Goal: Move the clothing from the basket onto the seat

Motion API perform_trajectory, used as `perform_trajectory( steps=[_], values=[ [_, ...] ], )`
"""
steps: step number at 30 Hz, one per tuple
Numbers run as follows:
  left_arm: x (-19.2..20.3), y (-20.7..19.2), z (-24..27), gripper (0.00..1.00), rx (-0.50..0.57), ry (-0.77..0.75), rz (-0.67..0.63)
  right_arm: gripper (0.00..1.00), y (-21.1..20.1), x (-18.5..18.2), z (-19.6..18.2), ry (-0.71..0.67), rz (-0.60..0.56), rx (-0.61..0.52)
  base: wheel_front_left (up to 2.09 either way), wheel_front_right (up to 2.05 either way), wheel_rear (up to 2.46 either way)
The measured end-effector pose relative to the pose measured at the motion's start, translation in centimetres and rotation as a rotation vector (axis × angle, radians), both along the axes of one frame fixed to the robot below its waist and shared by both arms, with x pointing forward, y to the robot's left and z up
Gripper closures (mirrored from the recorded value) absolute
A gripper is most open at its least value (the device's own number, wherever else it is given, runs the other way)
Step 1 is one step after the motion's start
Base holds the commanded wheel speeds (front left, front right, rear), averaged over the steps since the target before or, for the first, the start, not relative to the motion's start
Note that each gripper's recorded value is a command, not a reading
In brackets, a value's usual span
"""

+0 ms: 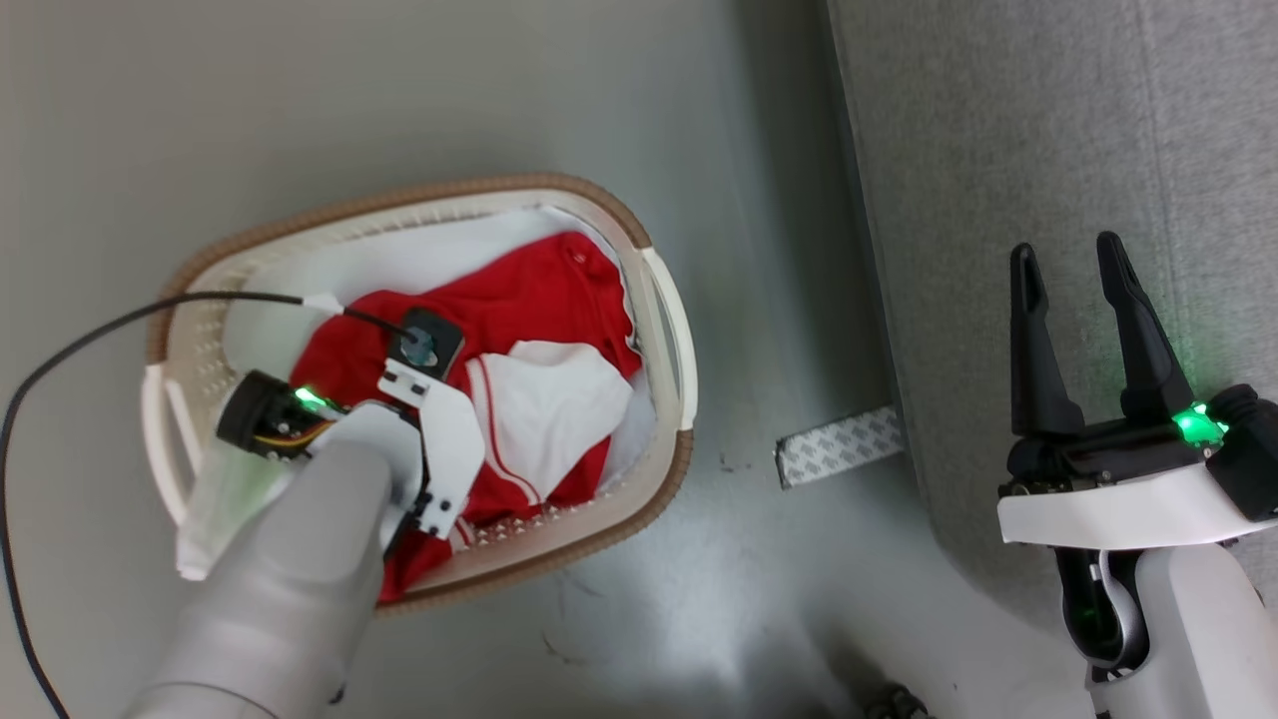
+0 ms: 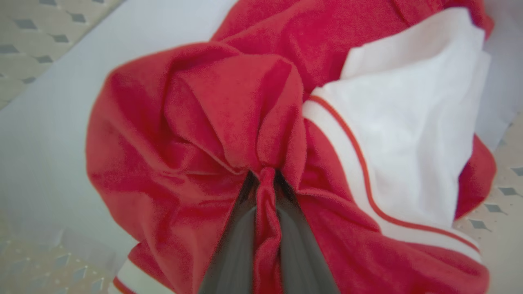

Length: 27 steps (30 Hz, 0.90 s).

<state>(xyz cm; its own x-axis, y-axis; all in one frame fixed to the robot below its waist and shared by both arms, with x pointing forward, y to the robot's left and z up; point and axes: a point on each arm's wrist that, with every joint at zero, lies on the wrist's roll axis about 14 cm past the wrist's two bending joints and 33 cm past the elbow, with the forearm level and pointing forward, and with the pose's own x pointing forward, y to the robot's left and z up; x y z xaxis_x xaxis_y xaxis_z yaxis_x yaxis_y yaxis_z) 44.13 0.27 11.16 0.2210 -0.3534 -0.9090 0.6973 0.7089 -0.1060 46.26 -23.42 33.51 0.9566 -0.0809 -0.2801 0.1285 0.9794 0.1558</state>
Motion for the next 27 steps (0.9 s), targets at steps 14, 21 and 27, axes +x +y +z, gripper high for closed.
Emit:
perform_trajectory(
  steps=[14,21,27],
  values=[
    [3.8,-0.6,15.3,1.00,-0.294,-0.312,0.255,0.00,0.1,-2.4,6.4,-0.111,-0.019,-0.009,0.00,0.00,0.00],
    [5.8,0.7,26.9,1.00,-0.489,-0.579,0.383,0.00,1.5,-3.9,10.5,-0.202,0.014,-0.005,0.00,0.00,0.00],
    [5.3,2.3,37.6,1.00,-0.639,-0.812,0.435,0.00,2.7,-5.2,14.2,-0.294,0.050,-0.016,0.00,0.00,0.00]
  ],
)
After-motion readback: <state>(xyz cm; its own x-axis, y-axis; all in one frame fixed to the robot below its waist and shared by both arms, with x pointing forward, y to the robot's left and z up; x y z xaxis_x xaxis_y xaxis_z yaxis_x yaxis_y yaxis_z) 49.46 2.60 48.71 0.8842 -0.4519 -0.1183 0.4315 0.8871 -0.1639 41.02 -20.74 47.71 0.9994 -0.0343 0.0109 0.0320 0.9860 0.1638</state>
